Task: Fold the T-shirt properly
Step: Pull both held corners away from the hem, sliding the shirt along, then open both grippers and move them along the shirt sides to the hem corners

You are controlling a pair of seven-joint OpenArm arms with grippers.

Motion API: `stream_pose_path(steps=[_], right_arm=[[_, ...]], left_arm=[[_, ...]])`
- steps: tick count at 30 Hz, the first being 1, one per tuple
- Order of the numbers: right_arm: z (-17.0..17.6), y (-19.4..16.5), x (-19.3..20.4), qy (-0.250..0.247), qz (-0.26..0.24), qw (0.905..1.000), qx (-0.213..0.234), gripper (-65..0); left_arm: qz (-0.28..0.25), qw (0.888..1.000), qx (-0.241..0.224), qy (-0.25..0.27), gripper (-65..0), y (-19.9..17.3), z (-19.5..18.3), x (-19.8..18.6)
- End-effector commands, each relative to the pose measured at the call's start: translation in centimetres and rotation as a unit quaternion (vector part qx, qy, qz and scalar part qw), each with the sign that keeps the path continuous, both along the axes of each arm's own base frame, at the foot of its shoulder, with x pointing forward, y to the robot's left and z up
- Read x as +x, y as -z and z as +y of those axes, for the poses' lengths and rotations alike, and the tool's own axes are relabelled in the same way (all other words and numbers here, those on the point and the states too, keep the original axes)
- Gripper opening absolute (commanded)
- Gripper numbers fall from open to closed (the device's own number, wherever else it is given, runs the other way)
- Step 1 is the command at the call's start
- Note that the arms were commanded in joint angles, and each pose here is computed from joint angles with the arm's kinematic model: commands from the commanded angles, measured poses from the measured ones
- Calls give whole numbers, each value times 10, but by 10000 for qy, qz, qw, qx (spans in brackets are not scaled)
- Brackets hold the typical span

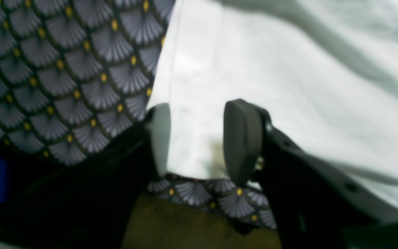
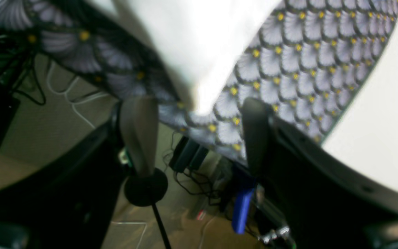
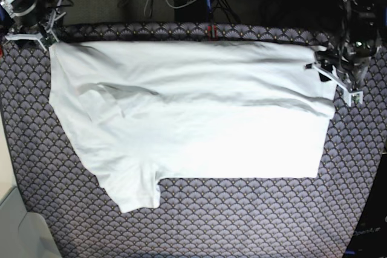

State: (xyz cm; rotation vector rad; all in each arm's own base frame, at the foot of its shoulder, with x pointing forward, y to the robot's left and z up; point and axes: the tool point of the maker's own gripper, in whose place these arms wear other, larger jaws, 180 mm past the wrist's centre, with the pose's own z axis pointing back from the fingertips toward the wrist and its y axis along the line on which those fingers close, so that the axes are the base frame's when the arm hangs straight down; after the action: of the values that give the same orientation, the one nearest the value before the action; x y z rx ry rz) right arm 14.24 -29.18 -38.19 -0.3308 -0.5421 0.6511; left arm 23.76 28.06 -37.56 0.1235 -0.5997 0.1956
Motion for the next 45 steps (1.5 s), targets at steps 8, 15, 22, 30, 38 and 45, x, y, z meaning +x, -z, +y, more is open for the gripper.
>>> stream_pose_path(steps=[8,15,22,30,38,45], right_arm=[[18,-47,44,-57,-1026,9940,376,-358],[59,-57,95,54,-1694,9825,768,-640],[103,-23,108,-171,-1277,9849,1159,-635],[92,16,116,-62,-758,9898,1205,-635],[95,33,130,-85,-576,9895,1323,-635],[124,27,160,-511,-672,9860,1441,-635]], left_arm=[[-346,9992,87,-159,-376,-19,13,13],[115,9987,-383,-331,-650,26,-5,19],[498,9953,-600,-580,-645,56,-3,15],[384,9960,-530,-603,-645,57,1,15],[396,9960,-514,-614,-645,59,2,11],[413,9960,-528,-586,-645,59,0,11]])
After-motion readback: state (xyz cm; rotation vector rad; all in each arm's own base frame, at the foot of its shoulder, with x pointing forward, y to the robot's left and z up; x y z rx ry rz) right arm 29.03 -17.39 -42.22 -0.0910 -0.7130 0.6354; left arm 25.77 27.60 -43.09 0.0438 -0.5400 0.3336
